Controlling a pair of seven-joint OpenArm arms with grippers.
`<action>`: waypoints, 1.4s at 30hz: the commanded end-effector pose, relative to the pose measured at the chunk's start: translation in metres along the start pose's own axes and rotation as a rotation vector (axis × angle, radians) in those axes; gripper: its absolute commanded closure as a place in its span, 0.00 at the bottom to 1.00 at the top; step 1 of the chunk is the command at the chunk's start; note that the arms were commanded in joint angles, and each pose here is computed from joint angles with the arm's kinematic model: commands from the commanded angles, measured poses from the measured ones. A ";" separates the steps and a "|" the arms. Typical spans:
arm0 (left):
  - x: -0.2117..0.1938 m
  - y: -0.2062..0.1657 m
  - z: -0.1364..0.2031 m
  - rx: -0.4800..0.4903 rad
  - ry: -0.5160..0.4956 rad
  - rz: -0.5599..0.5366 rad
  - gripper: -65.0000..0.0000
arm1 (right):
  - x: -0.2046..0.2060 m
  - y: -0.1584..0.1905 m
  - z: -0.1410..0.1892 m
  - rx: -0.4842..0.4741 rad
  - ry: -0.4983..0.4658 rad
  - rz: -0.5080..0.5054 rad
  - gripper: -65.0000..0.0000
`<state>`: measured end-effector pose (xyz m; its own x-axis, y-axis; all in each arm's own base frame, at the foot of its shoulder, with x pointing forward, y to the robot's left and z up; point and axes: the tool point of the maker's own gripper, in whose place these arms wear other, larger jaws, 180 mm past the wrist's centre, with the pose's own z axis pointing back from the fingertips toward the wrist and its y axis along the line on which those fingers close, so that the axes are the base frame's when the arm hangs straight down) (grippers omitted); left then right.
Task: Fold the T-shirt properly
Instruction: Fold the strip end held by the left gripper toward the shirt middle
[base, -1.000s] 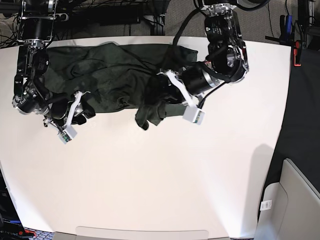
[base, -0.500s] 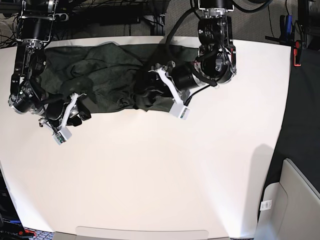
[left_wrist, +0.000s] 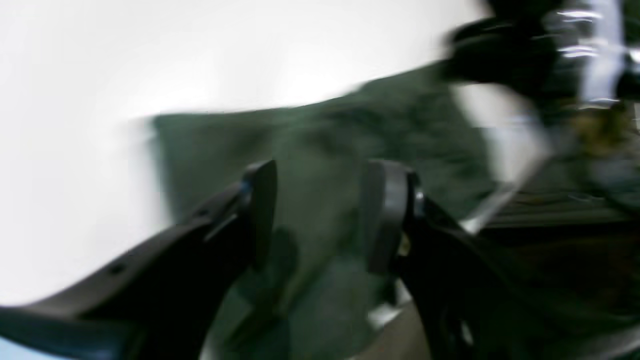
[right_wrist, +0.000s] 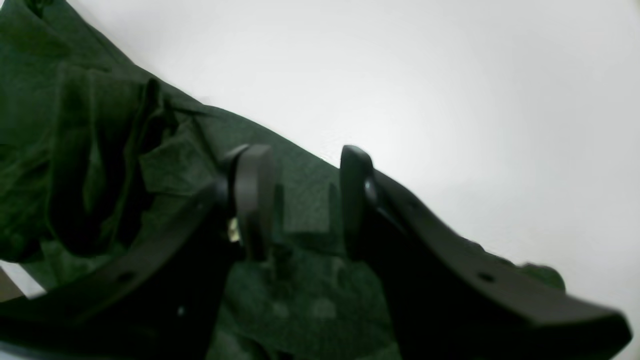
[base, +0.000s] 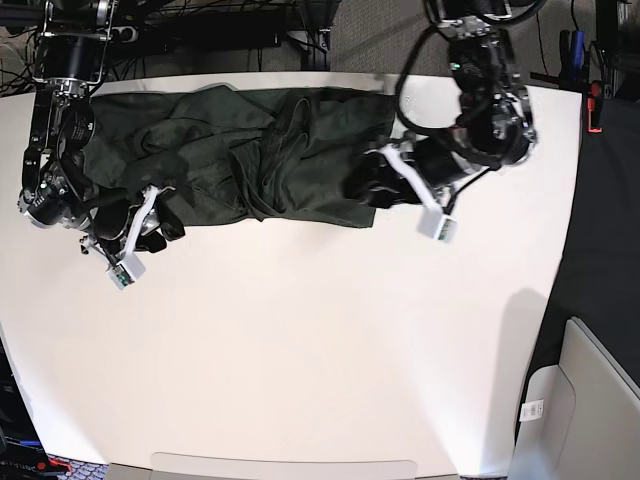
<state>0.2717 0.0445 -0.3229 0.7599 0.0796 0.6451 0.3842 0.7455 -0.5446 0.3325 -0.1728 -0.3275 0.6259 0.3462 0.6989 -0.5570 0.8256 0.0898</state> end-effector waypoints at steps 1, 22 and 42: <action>0.011 -0.002 0.004 -0.010 -0.032 0.002 0.53 | 0.014 -0.004 0.008 -0.011 -0.042 0.027 0.65; -0.044 0.048 -0.011 0.061 0.135 0.257 0.42 | -0.021 -0.035 0.069 -0.183 -0.022 0.020 0.65; -0.075 0.028 -0.038 -0.113 0.188 0.258 0.60 | -0.093 -0.078 0.114 -0.347 0.109 -0.126 0.57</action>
<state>0.2476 0.0306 -0.4028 0.9139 0.1573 0.3743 0.2064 0.6139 -0.7619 0.2473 -0.3162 -0.3336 0.7747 0.2459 0.5825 -0.2584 0.9640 -0.0633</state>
